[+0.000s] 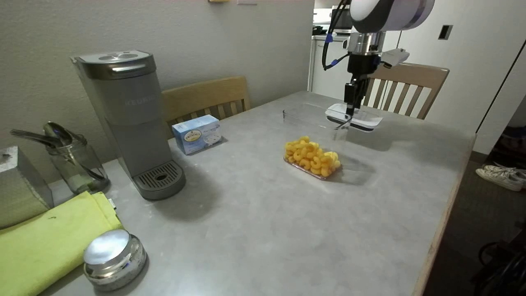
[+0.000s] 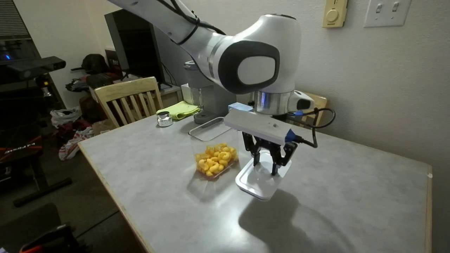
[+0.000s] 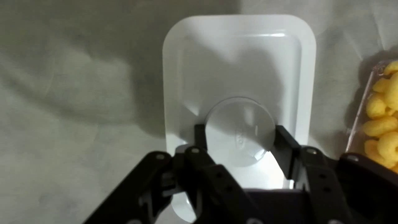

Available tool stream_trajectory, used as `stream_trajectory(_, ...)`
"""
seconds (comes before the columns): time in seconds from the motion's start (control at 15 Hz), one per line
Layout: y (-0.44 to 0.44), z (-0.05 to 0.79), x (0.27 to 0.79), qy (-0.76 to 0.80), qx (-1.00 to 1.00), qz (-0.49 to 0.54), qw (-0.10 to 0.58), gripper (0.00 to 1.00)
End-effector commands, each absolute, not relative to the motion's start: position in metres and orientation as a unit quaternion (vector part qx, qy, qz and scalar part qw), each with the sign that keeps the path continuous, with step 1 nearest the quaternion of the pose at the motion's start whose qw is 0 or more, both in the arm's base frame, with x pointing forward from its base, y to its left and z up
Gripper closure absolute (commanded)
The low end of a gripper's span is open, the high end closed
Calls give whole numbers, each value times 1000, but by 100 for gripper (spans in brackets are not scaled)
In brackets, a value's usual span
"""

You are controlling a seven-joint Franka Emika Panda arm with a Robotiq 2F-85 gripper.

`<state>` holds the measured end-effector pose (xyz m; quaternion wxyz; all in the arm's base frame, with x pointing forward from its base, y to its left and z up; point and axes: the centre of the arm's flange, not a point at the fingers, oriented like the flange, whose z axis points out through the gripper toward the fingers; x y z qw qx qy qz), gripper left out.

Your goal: Press the button atop the lid then pick up the lid and put it on the table

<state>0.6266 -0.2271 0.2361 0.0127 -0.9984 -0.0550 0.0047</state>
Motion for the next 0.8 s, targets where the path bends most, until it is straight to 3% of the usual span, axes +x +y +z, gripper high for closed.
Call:
stream_trajectory(0.0,-229,214,624,-70,-997,1,17,71)
stream_trajectory(0.73,-230,186,621,-65,-997,17,22,71)
